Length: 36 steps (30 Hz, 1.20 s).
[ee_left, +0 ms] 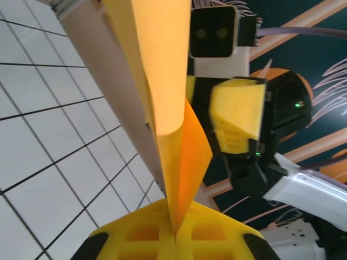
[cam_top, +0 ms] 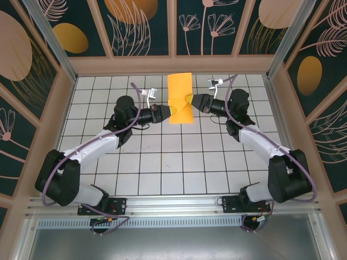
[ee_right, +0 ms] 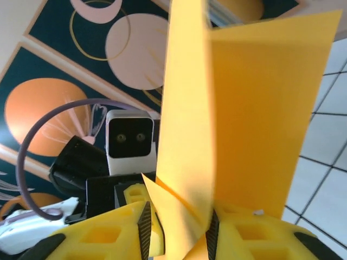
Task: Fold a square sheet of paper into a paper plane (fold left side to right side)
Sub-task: Turn over the paper at the center of the table.
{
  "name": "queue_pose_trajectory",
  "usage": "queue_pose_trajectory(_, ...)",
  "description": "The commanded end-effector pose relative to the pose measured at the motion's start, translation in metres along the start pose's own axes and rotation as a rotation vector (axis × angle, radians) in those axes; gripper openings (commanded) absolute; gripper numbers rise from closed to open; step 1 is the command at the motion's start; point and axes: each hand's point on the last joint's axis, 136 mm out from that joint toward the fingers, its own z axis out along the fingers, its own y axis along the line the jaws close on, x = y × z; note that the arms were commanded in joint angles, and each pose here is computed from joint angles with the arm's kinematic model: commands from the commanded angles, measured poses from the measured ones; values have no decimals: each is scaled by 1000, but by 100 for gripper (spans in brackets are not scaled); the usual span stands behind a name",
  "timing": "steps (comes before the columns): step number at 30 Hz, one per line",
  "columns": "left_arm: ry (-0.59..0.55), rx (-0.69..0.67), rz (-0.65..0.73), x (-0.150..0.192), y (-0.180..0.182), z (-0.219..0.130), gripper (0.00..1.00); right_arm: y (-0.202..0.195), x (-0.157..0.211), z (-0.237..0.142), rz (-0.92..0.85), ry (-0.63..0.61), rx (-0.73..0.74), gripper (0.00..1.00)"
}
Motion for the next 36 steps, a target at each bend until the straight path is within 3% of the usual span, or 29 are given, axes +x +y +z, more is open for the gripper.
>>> queue_pose_trajectory(1,6,-179,62,2,28,-4,4,-22,-9,-18,-80,-42,214,47)
queue_pose_trajectory(3,17,-389,121,6,53,-11,3,-55,-12,-35,-96,-61,453,55)
queue_pose_trajectory(7,75,-800,251,16,91,-32,3,-133,0,-97,-64,-45,990,56)
queue_pose_trajectory(10,131,-1059,296,27,113,-51,1,-171,25,-138,-56,15,1240,58)
queue_pose_trajectory(13,166,-1272,338,32,124,-65,1,-188,46,-158,-33,26,1326,59)
queue_pose_trajectory(19,290,-1654,441,41,137,-84,2,-201,67,-171,-12,24,1359,64)
queue_pose_trajectory(23,374,-1781,480,52,149,-80,4,-203,72,-175,-11,24,1368,65)
queue_pose_trajectory(27,478,-1813,471,70,169,-68,7,-202,74,-176,-4,14,1358,66)
queue_pose_trajectory(36,685,-1624,316,121,205,-16,17,-198,75,-176,19,-1,1330,67)
